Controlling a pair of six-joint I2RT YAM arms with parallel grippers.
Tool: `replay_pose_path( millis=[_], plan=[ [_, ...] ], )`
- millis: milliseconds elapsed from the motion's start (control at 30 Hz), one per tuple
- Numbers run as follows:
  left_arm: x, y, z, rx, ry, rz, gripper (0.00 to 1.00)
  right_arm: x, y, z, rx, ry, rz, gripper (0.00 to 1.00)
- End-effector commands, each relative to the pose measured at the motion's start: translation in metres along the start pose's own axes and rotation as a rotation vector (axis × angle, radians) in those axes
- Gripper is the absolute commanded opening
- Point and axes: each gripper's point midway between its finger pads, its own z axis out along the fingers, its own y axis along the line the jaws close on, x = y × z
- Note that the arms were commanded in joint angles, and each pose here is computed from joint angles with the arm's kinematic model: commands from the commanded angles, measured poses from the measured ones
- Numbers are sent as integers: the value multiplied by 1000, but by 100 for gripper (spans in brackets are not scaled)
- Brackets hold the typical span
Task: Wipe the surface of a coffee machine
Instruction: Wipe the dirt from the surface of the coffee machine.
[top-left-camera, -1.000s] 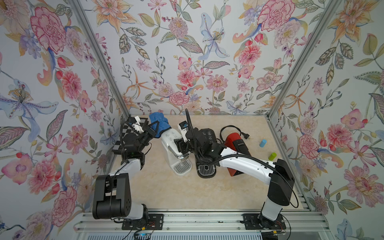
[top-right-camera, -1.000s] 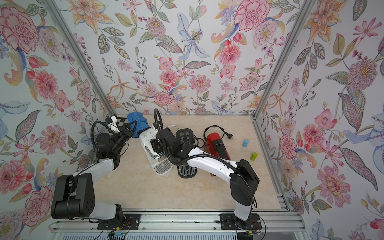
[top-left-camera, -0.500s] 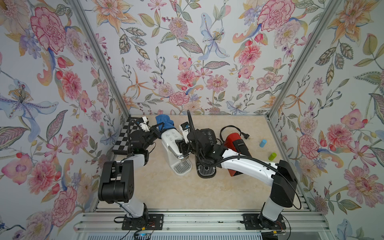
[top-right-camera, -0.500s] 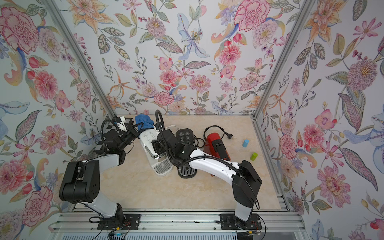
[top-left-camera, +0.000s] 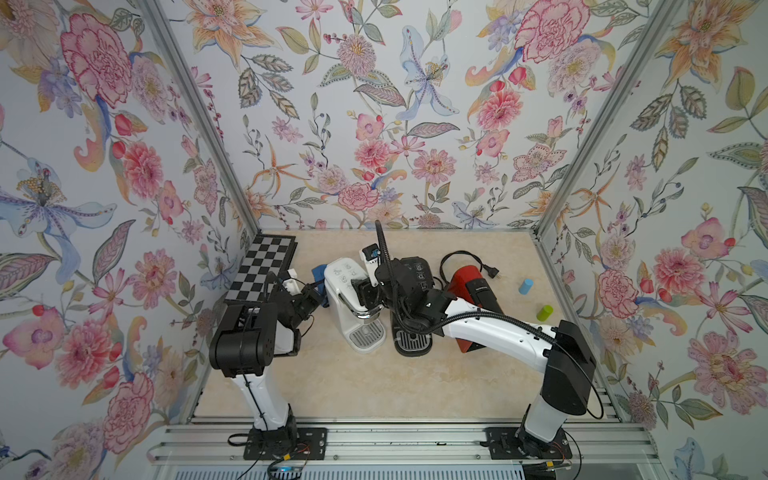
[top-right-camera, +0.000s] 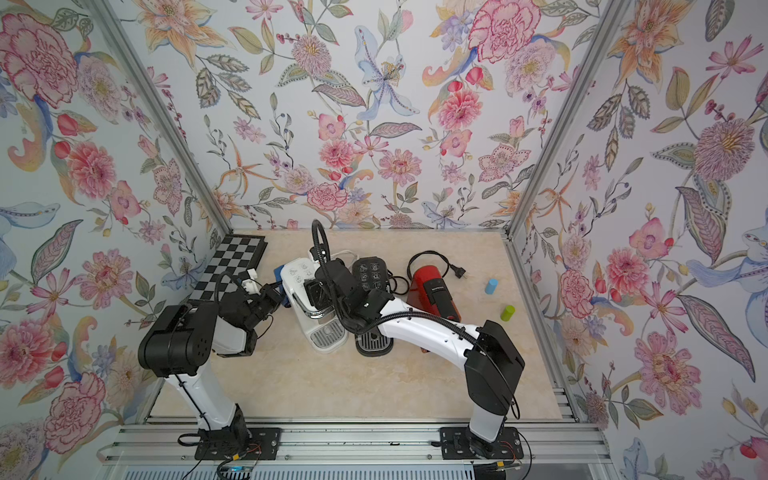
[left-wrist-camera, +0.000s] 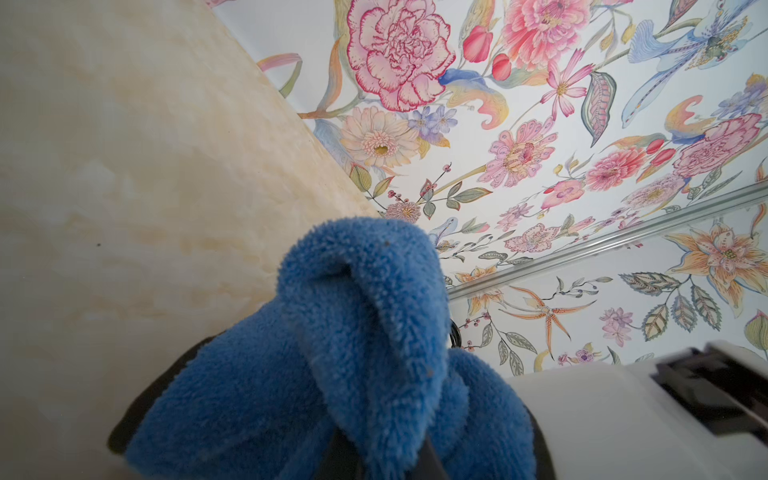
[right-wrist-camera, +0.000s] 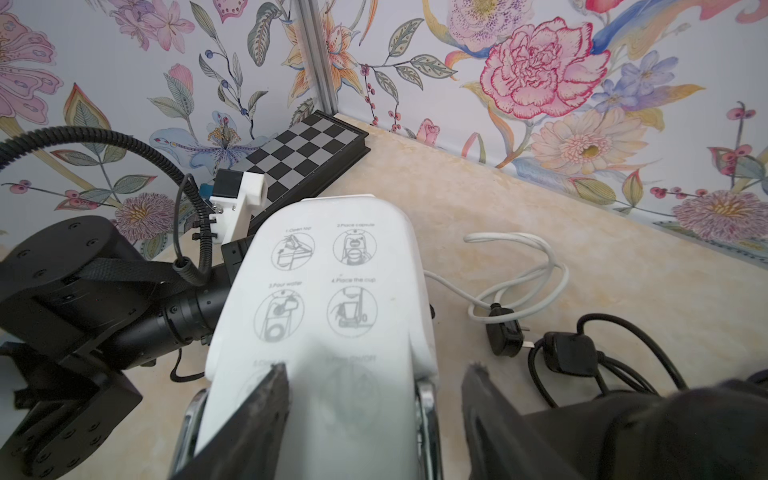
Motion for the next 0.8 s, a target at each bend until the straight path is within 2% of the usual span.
replay_pose_path(
  millis=[0, 233, 533, 767],
  plan=[
    [29, -14, -7, 102, 98, -28, 0, 78, -15, 8, 60, 247, -93, 67],
    [8, -52, -8, 169, 77, -4, 0, 71, -14, 4, 60, 231, -90, 67],
    [-35, -127, -11, 215, 37, 124, 0, 68, -19, 0, 81, 221, -89, 67],
    [-46, -163, -21, 242, 35, 181, 0, 63, -19, 0, 80, 210, -85, 67]
  ],
)
